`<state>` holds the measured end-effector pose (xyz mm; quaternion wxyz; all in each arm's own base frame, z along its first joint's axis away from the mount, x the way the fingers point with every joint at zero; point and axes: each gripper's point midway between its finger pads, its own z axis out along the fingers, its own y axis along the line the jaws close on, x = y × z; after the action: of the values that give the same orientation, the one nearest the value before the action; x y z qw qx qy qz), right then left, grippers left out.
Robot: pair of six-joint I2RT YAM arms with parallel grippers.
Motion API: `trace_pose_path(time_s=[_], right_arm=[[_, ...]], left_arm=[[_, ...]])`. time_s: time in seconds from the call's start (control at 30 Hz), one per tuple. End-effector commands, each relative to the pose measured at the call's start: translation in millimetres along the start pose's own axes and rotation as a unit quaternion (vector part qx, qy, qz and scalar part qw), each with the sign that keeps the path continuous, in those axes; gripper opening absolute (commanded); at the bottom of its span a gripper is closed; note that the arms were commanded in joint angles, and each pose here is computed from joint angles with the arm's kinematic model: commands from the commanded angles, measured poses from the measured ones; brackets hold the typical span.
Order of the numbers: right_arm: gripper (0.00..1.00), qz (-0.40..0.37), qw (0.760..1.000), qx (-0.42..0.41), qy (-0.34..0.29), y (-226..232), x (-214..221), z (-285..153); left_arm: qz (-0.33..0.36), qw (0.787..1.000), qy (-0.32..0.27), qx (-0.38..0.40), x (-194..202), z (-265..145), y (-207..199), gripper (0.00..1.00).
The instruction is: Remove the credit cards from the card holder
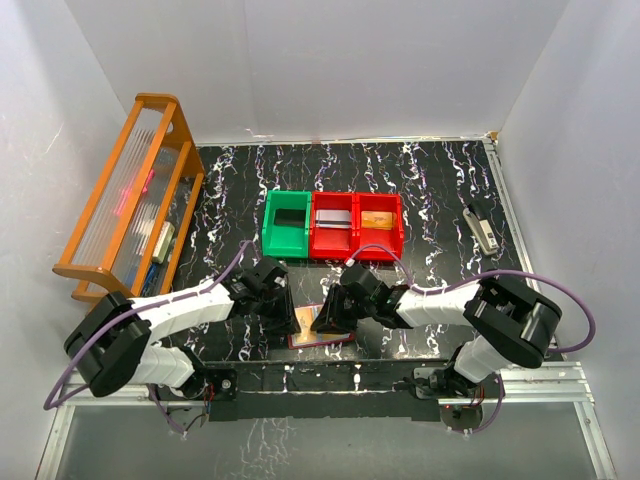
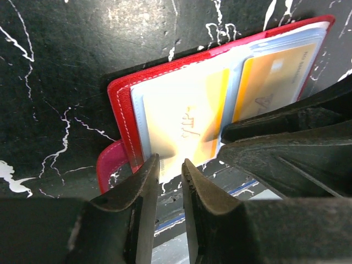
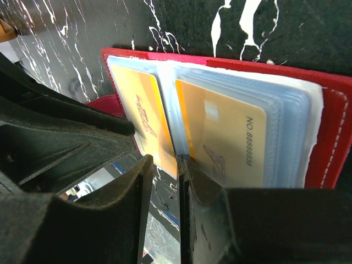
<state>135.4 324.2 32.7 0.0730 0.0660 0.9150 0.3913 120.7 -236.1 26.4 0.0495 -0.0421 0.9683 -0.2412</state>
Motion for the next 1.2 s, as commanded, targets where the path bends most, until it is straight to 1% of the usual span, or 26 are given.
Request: trace_pose_path(time_s=[0.0, 0.13, 0.2, 0.27, 0.37, 0.4, 0.53, 0.63, 0.77, 0.8, 0.87, 0.97, 1.03, 1.1, 1.17], right_arm=[[0.22, 0.004, 1.0, 0.004, -0.018, -4, -6, 4], [0.21, 0.004, 1.0, -0.003, -0.013, 0, -5, 6], [0.21, 0.004, 1.0, -0.006, -0.01, 1, -5, 7], [0.17, 0.004, 1.0, -0.012, -0.01, 4, -5, 7], [0.13, 0.005, 1.0, -0.025, -0.012, 9, -5, 6], [0.1, 0.004, 0.999, -0.03, -0.013, 12, -6, 5], [0.0, 0.0, 0.998, -0.06, -0.011, 24, -5, 1], [0.0, 0.002, 0.997, -0.076, -0.011, 30, -5, -1], [0.0, 0.001, 0.997, -0.074, -0.016, 30, -6, -3], [0.01, 0.001, 0.997, -0.069, -0.017, 28, -6, -4], [0.07, 0.004, 0.998, -0.054, -0.016, 22, -5, -3], [0.2, 0.0, 1.0, -0.026, -0.007, 12, -4, 3], [0.26, -0.008, 1.0, 0.004, -0.001, 3, -4, 9], [0.27, -0.014, 1.0, 0.016, 0.006, 0, -2, 13], [0.24, -0.02, 1.0, 0.002, 0.015, 5, 1, 16]], left_arm=[[0.01, 0.999, 0.013, -0.028, 9, 7, 18, 0.21], [0.009, 0.998, 0.025, -0.054, 15, 12, 34, 0.13], [0.009, 0.997, 0.027, -0.068, 16, 11, 40, 0.11], [0.009, 0.996, 0.025, -0.084, 17, 10, 47, 0.11], [0.011, 0.995, 0.019, -0.093, 15, 8, 51, 0.1], [0.011, 0.996, 0.019, -0.092, 16, 8, 50, 0.1], [0.013, 0.996, 0.021, -0.082, 16, 8, 46, 0.1], [0.015, 0.997, 0.02, -0.08, 14, 8, 44, 0.1], [0.018, 0.996, 0.02, -0.082, 13, 9, 43, 0.1], [0.018, 0.996, 0.02, -0.081, 13, 9, 42, 0.1], [0.018, 0.997, 0.02, -0.077, 13, 9, 41, 0.1], [0.02, 0.997, 0.02, -0.072, 12, 8, 38, 0.1], [0.02, 0.997, 0.02, -0.07, 12, 8, 38, 0.1], [0.021, 0.997, 0.02, -0.069, 12, 8, 38, 0.09], [0.021, 0.997, 0.022, -0.069, 13, 9, 38, 0.09]])
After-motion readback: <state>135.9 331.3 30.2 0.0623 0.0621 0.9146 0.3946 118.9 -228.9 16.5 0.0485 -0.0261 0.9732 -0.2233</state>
